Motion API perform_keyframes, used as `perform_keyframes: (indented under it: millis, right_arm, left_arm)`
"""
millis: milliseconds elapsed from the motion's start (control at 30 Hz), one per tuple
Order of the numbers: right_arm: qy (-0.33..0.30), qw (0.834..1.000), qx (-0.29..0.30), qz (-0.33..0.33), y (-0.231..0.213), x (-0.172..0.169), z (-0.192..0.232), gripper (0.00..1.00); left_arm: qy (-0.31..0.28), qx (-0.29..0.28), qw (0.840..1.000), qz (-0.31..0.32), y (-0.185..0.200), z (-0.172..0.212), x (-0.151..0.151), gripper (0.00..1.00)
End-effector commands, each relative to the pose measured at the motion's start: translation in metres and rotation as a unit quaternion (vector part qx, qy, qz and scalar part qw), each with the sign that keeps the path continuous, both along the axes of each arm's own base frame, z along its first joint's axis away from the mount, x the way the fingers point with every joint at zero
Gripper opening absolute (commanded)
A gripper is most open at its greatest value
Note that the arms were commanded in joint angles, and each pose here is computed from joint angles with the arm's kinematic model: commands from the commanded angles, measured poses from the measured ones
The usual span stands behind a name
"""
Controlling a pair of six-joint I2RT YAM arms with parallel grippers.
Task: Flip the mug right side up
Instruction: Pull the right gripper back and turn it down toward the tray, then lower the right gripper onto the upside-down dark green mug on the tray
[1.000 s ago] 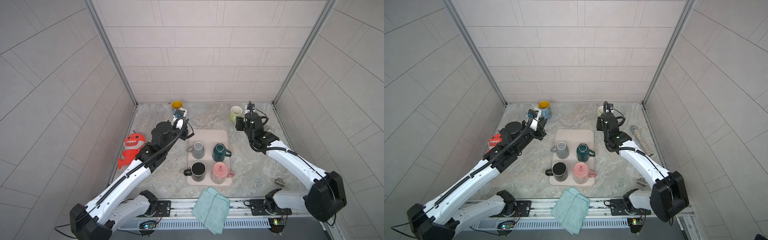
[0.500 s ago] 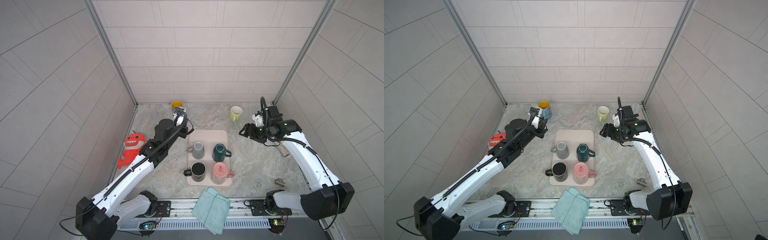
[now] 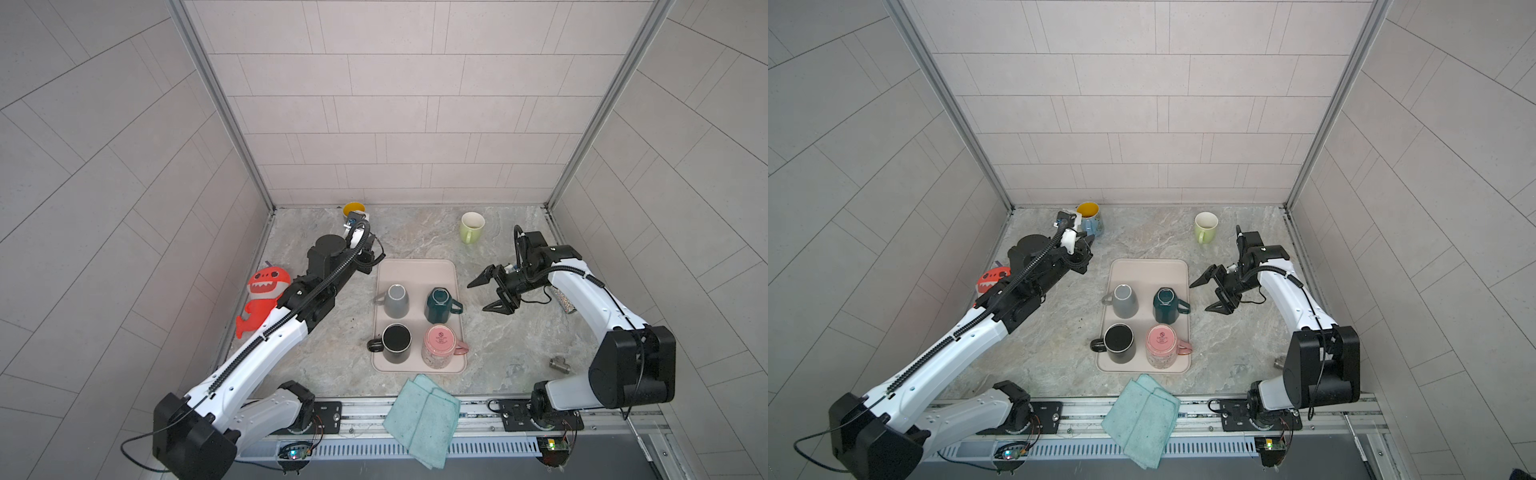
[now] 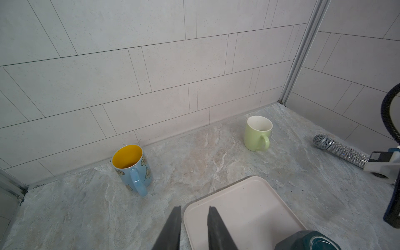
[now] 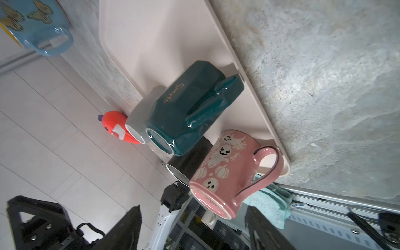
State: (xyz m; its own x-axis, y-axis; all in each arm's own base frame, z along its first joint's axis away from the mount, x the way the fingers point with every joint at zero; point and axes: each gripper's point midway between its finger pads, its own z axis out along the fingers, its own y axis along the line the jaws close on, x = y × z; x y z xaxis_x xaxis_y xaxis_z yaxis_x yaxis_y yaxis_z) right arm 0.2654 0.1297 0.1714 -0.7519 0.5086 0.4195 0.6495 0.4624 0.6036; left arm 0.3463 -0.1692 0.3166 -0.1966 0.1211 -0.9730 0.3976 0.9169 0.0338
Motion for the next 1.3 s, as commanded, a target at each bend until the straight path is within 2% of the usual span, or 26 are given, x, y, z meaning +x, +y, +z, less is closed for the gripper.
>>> perform_keyframes:
  millis: [0, 100, 200, 533, 833, 1267]
  right_arm:
    - [0.018, 0.996, 0.043, -0.071, 0.002, 0.017, 0.005, 0.77]
    - [0.027, 0.991, 0.07, -0.109, 0.005, 0.031, 0.0, 0.77]
    - [0.047, 0.989, 0.071, -0.121, 0.004, 0.033, -0.007, 0.77]
    - [0.145, 0.977, 0.072, -0.139, 0.006, 0.008, -0.054, 0.83]
    - [0.153, 0.975, 0.077, -0.143, 0.009, 0.017, -0.072, 0.82]
    - [0.15, 0.976, 0.084, -0.133, 0.027, 0.039, -0.085, 0.74]
  left_arm:
    - [-0.012, -0.018, 1.0, 0.001, 0.002, 0.016, -0.001, 0.25]
    - [-0.012, -0.017, 1.0, 0.004, 0.003, 0.016, 0.0, 0.25]
    - [-0.012, -0.017, 1.0, 0.008, 0.006, 0.019, 0.001, 0.26]
    - [-0.006, -0.021, 1.0, 0.012, 0.008, 0.02, 0.0, 0.25]
    - [-0.001, -0.021, 1.0, 0.014, 0.009, 0.019, 0.001, 0.25]
    - [0.012, -0.013, 1.0, 0.016, 0.011, 0.013, 0.001, 0.25]
